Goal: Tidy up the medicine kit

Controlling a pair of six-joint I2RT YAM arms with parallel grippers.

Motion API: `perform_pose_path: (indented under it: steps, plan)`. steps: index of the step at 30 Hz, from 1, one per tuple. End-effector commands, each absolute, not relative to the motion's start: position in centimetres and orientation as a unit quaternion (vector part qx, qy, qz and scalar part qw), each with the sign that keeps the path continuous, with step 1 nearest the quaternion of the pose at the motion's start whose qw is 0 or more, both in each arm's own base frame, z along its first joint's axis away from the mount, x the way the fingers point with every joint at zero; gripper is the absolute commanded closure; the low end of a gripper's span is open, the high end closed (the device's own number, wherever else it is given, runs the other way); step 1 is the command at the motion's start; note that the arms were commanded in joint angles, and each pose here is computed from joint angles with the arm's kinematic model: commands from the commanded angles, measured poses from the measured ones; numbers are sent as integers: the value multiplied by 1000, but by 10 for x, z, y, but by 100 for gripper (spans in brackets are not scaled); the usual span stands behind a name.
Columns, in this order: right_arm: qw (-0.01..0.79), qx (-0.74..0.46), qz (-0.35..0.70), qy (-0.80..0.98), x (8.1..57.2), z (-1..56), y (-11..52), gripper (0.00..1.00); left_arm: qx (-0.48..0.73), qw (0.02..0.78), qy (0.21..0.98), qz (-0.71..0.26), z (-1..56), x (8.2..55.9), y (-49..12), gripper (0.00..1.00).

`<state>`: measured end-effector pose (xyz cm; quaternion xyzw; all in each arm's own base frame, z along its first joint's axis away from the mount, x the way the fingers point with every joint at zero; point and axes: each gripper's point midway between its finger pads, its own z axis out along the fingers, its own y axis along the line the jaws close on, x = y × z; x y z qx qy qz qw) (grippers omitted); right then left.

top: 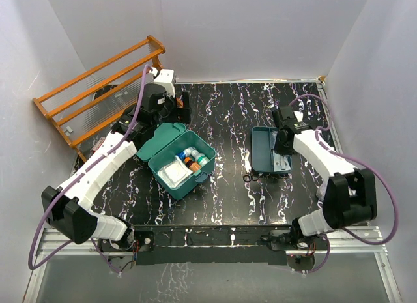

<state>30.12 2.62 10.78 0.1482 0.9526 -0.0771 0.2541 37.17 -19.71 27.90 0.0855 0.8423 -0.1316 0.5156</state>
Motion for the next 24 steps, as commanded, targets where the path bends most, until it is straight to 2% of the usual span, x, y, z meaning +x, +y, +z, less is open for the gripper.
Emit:
perform_pose_path:
  steps: [1, 15, 24]
  plan:
    - [256, 127, -109, 952, 321, 98, 16, 100, 84, 532, 829, -149, 298, 362, -197, 1]
    - [247, 112, -113, 956, 352, 68, 15, 100, 84, 535, 827, -150, 301, 365, -199, 1]
    - [263, 148, -97, 949, 361, 57, 18, 100, 84, 534, 828, -151, 301, 367, -200, 1]
